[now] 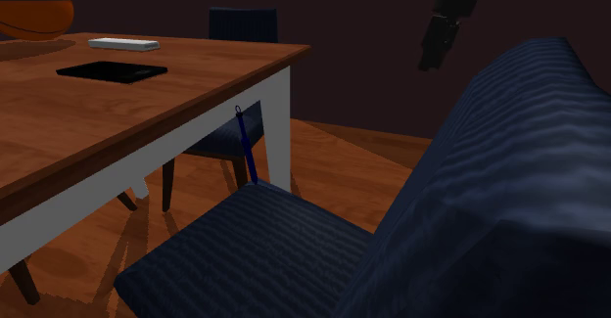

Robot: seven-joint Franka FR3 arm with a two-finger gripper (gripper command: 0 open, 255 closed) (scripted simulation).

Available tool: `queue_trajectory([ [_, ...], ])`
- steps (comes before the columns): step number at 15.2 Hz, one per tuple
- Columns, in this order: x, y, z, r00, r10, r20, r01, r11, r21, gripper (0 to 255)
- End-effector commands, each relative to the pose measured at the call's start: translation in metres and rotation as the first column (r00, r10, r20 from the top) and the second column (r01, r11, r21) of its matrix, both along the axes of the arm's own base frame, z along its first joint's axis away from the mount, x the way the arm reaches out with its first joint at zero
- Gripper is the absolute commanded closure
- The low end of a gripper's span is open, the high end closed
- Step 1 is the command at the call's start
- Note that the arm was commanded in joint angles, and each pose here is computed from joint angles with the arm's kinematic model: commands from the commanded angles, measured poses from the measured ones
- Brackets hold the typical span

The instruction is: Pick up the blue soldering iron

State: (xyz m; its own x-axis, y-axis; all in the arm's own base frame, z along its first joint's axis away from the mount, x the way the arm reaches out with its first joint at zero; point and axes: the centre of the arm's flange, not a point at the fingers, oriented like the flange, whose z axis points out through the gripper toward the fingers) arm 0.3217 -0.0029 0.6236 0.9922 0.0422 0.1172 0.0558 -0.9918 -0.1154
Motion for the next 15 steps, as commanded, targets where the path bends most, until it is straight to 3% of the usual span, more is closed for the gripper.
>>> queue_trajectory([
  [1,0.0,0.0,0.0,1.0,0.0,0.0,0.0,1.0,0.0,0],
  [8,0.046,0.068,-0.028,0.994,0.071,0.078,-0.07,0.997,-0.012,0],
  [15,0.089,0.138,-0.054,0.978,0.142,0.155,-0.139,0.99,-0.03,0],
])
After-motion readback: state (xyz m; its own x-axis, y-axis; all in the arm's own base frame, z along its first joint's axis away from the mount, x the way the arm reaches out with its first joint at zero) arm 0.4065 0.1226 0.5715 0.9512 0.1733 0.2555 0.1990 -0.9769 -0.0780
